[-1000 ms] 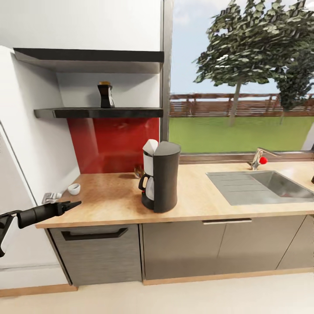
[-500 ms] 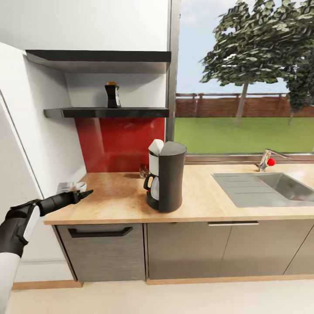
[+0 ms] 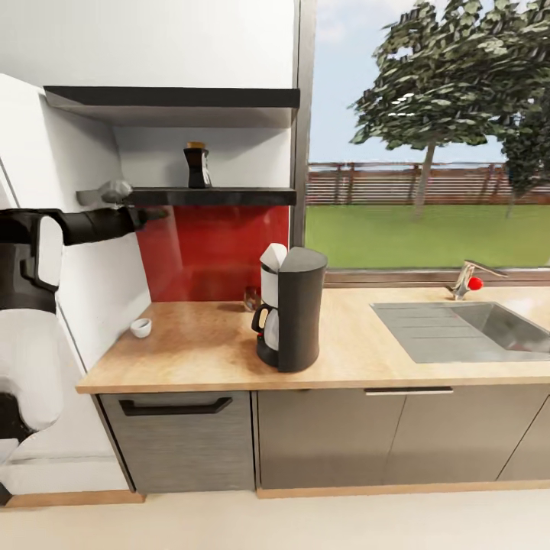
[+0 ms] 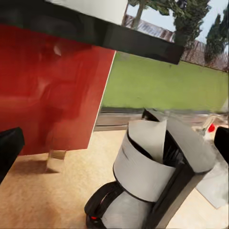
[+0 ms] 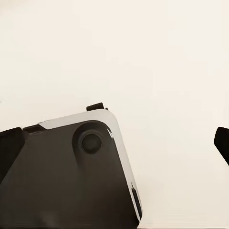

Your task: Set up a coffee station on the kitchen countertop: keep the coffee maker on the countertop, move the bottle of coffee from the kitchen shelf to the counter next to the coffee maker, place a paper coffee filter on top of the coffee maker, put the saucer next to the coffee maker with the coffee cup on the saucer, and place the electric kettle next to the coffee maker.

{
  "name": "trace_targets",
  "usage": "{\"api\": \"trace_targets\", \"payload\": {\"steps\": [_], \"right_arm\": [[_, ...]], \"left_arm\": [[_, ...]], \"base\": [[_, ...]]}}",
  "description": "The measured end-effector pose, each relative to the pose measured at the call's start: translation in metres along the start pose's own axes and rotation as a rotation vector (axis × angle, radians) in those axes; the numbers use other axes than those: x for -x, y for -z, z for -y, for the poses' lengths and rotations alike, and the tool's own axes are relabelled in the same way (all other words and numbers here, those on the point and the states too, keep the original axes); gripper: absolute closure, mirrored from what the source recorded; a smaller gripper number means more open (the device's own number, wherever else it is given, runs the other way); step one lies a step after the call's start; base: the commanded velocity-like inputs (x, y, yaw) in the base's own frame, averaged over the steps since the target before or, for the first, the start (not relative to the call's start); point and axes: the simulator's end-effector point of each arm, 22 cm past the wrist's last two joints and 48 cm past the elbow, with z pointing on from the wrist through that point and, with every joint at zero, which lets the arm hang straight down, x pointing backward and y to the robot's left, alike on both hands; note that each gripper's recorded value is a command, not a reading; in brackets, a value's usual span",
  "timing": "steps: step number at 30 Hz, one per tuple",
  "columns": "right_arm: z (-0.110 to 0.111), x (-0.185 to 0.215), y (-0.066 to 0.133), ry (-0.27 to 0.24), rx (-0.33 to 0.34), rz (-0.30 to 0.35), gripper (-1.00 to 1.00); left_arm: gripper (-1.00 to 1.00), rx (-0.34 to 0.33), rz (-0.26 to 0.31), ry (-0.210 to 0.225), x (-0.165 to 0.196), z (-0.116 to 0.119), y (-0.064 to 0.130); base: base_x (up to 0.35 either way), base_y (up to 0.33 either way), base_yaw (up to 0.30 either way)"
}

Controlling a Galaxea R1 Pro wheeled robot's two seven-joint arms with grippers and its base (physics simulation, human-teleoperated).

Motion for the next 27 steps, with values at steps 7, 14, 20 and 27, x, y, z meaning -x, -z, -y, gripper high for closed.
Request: {"api": "trace_targets", "payload": {"steps": [7, 14, 20, 27], "right_arm": [[-0.001, 0.0, 0.0, 0.006, 0.004, 0.001, -1.0], [-0.001, 0.0, 0.0, 0.005, 0.004, 0.002, -1.0], [0.0, 0.0, 0.0, 0.005, 0.002, 0.002, -1.0], [0.0, 0.0, 0.0, 0.005, 0.001, 0.002, -1.0]], "left_arm": [[-1.0, -0.058, 0.011, 0.099, 0.104, 0.03, -0.012], [-1.0, 0.048, 0.07, 0.055, 0.169, 0.053, -0.01], [-1.0, 0.247, 0.184, -0.046, 0.188, 0.031, -0.021], [-1.0, 0.366, 0.275, -0.228, 0.203, 0.05, -0.04]], "base": [[0.0, 0.0, 0.0], [0.0, 0.0, 0.0], [0.0, 0.0, 0.0], [0.0, 0.0, 0.0]]}}
